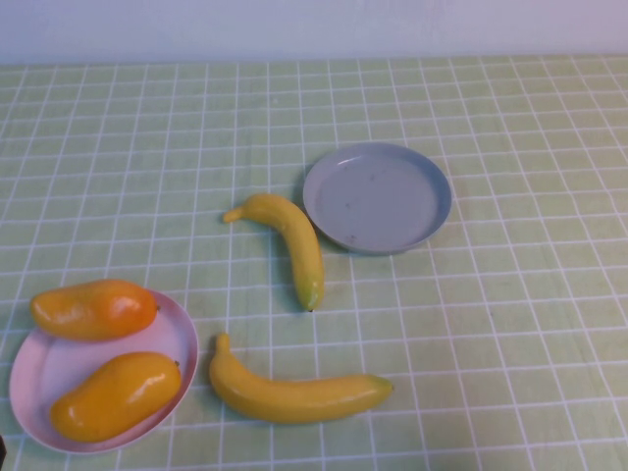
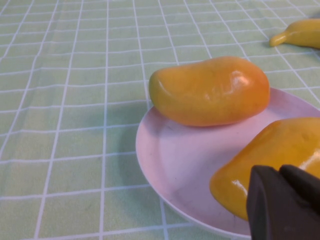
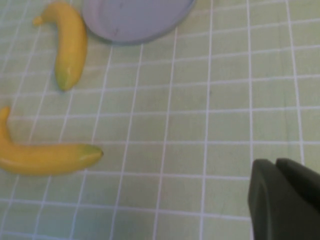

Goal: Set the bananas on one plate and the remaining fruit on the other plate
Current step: Put another type of fruit in the right plate

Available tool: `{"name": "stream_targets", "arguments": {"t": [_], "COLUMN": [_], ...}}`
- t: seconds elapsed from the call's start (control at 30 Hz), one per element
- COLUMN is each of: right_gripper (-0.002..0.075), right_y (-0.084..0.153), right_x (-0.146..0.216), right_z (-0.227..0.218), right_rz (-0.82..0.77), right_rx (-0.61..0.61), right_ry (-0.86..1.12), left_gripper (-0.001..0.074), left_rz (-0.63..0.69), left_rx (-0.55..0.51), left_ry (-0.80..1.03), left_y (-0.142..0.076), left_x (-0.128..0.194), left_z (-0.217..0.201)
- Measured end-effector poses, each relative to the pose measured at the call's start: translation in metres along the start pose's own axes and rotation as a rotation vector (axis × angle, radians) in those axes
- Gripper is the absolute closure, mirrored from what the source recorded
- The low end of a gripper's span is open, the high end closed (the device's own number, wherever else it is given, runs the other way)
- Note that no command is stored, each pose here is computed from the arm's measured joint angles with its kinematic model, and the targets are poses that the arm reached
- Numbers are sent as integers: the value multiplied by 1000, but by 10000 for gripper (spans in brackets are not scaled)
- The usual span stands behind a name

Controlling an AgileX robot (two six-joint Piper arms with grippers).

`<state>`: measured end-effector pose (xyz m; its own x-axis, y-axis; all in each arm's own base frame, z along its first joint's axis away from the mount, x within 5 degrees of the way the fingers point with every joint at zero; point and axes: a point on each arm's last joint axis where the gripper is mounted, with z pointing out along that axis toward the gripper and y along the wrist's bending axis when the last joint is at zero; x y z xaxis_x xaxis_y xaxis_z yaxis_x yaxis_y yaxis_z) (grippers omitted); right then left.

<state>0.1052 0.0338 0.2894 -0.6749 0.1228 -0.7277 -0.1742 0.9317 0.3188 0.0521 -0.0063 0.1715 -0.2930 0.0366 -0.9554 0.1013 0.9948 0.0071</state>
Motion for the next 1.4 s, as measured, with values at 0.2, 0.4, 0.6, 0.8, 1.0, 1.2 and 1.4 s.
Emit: {"name": "stream_targets", "arguments": {"t": [0.2, 0.4, 0.6, 0.8, 1.0, 1.2, 1.4], "right_gripper": [742, 742, 741, 638, 367, 291, 286], "right_y": [4, 39, 96, 150, 179, 195, 205], "right_x": [-28, -38, -43, -41, -28, -11, -6], "right_z": [36, 76, 108, 133, 165, 202, 231], "right_rz": [-121, -347, -728, -1032, -1167, -1254, -1271], "right_rx": [-45, -168, -314, -473, -541, -572, -575], "right_ry": [212, 383, 458, 463, 522, 586, 609], "left_gripper": [737, 737, 737, 737, 737, 737, 737], "left_rz": [0, 0, 2, 2, 2, 2, 2], "left_rx": [0, 0, -1, -1, -1, -1, -1], "left_ry": [0, 0, 0, 0, 0, 0, 0], "left_y": [0, 0, 0, 0, 0, 0, 0], "left_x": [0, 0, 0, 0, 0, 0, 0], "left_z": [0, 0, 0, 0, 0, 0, 0]}}
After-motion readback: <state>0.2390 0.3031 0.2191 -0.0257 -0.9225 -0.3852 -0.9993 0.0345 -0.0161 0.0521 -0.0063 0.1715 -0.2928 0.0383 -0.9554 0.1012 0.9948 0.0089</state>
